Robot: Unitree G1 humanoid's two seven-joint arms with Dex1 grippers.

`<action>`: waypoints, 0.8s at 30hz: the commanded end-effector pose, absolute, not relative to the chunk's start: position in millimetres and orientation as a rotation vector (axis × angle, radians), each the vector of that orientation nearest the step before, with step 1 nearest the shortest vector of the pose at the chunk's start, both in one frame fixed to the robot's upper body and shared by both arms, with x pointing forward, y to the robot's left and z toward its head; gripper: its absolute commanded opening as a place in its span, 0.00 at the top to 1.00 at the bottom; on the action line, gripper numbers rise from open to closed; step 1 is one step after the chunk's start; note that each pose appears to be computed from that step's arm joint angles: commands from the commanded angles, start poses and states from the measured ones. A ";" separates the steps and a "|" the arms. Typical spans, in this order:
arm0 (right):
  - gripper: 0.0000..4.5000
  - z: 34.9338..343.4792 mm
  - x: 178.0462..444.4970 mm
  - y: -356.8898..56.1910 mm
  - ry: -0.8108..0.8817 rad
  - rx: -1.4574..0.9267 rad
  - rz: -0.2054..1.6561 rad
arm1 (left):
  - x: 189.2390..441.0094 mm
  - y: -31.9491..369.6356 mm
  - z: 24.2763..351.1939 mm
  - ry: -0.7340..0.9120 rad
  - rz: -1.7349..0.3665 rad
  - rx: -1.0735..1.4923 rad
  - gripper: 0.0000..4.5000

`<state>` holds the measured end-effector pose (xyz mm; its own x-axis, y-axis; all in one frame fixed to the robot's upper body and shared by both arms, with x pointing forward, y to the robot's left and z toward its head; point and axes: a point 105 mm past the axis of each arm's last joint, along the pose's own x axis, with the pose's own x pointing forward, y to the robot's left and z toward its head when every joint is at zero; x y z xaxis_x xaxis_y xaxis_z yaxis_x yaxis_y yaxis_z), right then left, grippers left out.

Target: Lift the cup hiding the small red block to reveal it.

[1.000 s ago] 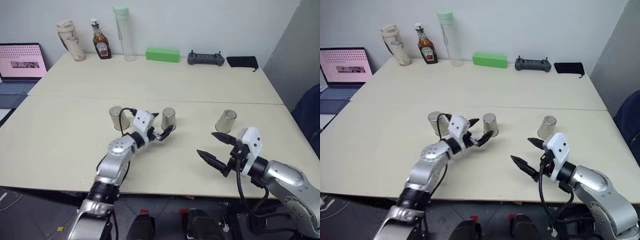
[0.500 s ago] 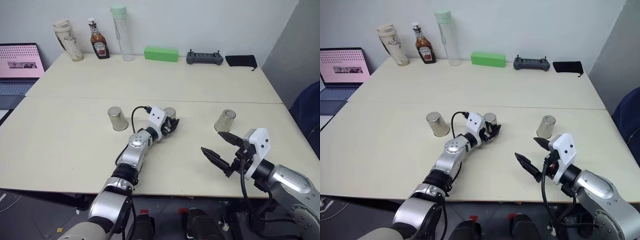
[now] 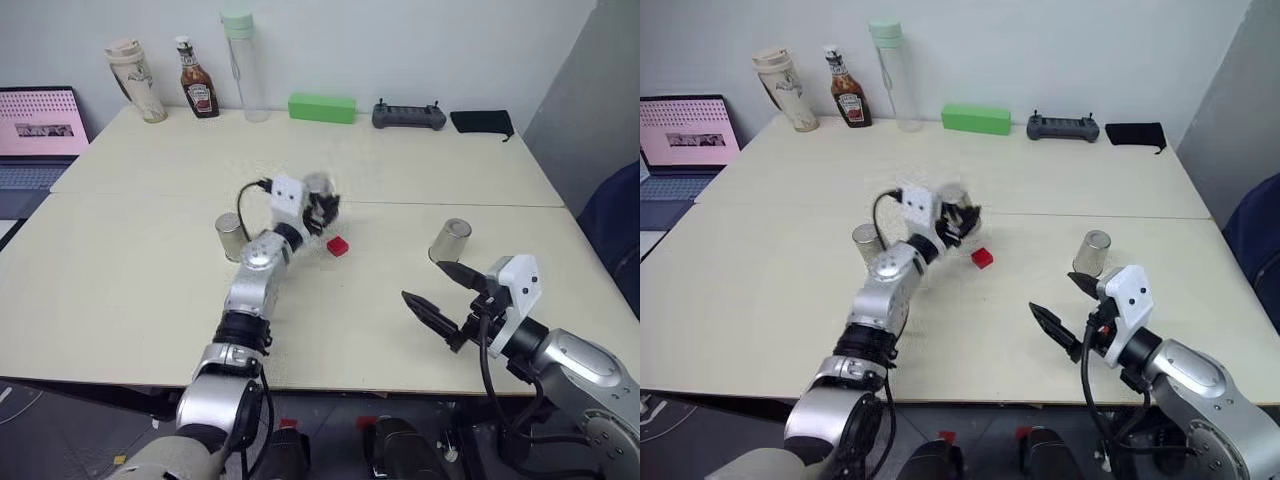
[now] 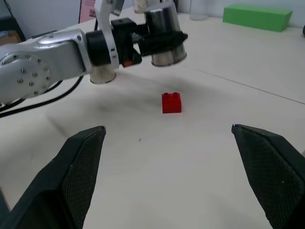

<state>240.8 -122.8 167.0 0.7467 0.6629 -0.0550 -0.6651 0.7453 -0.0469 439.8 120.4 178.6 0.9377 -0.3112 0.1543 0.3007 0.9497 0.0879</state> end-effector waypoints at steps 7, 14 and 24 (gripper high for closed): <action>0.00 174.6 241.2 -117.5 -0.002 -0.067 0.748 | 443.0 124.1 111.7 0.083 -0.238 0.085 0.30; 0.00 175.2 241.1 -117.8 -0.002 -0.066 0.745 | 442.0 127.9 110.9 0.083 -0.242 0.084 0.01; 0.00 175.2 241.3 -116.8 -0.004 -0.061 0.751 | 419.5 145.9 159.6 0.014 -0.179 0.125 0.01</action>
<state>243.4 -118.7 168.4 0.7369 0.6743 -0.0484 -0.6760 0.7354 -0.0464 428.0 139.8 139.5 0.9784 -0.1988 -0.0560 0.2036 0.9737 0.1025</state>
